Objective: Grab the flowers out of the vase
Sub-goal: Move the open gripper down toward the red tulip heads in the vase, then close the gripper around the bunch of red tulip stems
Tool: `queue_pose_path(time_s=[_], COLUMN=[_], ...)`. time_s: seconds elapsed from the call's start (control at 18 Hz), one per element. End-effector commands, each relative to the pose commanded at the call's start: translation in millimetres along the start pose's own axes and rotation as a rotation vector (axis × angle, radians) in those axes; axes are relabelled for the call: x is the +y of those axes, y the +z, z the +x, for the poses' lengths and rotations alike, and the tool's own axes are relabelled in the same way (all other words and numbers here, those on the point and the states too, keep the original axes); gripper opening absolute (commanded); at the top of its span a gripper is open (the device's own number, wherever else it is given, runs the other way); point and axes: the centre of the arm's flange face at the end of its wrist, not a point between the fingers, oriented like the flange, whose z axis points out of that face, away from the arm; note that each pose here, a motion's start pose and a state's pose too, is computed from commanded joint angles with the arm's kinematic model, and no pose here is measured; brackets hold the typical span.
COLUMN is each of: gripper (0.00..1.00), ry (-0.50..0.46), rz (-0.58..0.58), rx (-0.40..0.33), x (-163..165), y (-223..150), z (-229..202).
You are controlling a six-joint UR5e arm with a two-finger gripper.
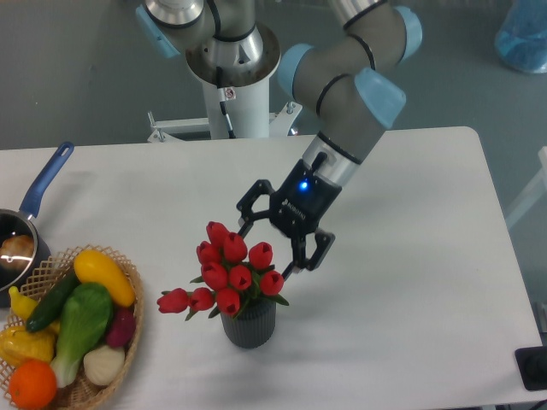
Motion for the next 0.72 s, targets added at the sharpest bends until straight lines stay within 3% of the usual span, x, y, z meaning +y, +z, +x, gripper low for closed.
queue_pose_path(time_s=[0.39,0.67,0.72], gripper=[0.97,0.05,0.02], ry=[-0.015,-0.028,-0.030], rz=[0.073,0.083,0.083], rx=[0.043,0.049,0.049], x=[2.6,6.9,6.9], y=[12.5,12.2,12.2], z=[-0.5,1.8,1.9])
